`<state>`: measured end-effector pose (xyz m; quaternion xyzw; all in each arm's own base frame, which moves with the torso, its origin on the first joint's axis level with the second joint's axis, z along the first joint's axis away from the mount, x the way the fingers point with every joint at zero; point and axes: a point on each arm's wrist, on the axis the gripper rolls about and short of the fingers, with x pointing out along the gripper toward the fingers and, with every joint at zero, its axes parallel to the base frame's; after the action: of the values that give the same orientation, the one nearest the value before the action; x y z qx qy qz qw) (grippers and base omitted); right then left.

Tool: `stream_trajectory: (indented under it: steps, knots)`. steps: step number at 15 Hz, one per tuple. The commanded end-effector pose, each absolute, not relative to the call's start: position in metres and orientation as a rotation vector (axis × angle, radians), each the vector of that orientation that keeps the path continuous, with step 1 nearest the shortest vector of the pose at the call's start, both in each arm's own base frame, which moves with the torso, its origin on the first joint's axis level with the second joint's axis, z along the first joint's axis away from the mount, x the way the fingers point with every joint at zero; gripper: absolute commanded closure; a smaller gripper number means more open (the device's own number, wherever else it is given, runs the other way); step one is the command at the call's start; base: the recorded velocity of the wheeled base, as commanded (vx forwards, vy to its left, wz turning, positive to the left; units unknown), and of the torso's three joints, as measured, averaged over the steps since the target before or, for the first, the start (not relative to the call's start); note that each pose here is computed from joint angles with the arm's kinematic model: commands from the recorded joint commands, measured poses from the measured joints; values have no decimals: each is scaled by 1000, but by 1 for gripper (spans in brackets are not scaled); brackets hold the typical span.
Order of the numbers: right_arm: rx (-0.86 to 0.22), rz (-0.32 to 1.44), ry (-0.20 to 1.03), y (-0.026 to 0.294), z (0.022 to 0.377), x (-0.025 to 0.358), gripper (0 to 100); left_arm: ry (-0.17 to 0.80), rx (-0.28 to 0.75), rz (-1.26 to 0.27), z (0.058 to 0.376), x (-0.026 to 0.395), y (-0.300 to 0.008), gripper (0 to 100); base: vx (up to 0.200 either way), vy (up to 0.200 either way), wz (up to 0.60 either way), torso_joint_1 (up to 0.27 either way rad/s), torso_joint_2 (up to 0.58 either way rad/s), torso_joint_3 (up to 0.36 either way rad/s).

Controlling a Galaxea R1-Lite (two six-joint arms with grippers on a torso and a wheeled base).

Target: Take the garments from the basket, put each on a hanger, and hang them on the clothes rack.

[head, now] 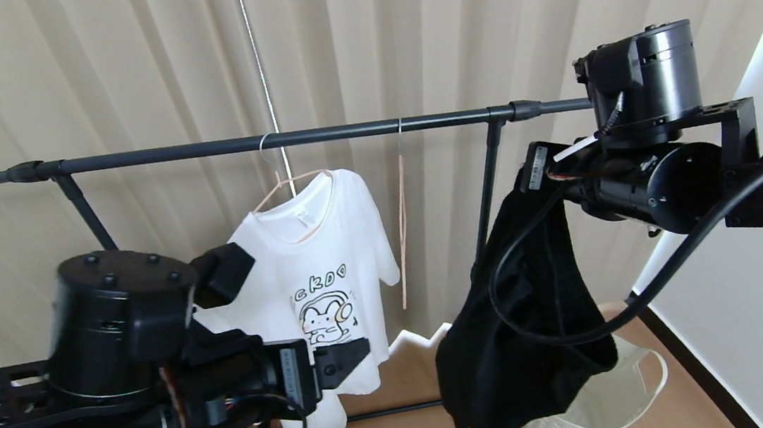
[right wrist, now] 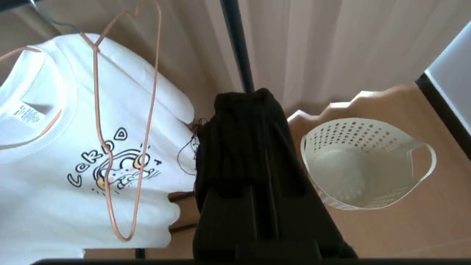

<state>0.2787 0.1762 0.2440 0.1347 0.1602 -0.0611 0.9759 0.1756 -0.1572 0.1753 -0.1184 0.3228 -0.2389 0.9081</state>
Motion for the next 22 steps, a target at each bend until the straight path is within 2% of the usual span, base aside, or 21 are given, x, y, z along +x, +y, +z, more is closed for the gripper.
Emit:
stream_trajectory:
  steps: [1,5,9,14,22]
  knots:
    - [265,-113,338,188,236,284,100,742,-216,-510,155,186,-186,0,0,0,0,0,0,0]
    - [322,-38,318,211,247,271,100,775,-194,-512,142,189,-215,0,0,0,0,0,0,0]
    - [349,-24,315,223,247,270,100,740,-185,-571,132,189,-252,0,0,0,0,0,0,0]
    - [370,-62,302,225,245,273,100,694,-233,-609,131,184,-298,0,0,0,0,0,0,0]
    - [364,-126,267,234,240,272,100,590,-194,-425,102,205,-343,0,0,0,0,0,0,0]
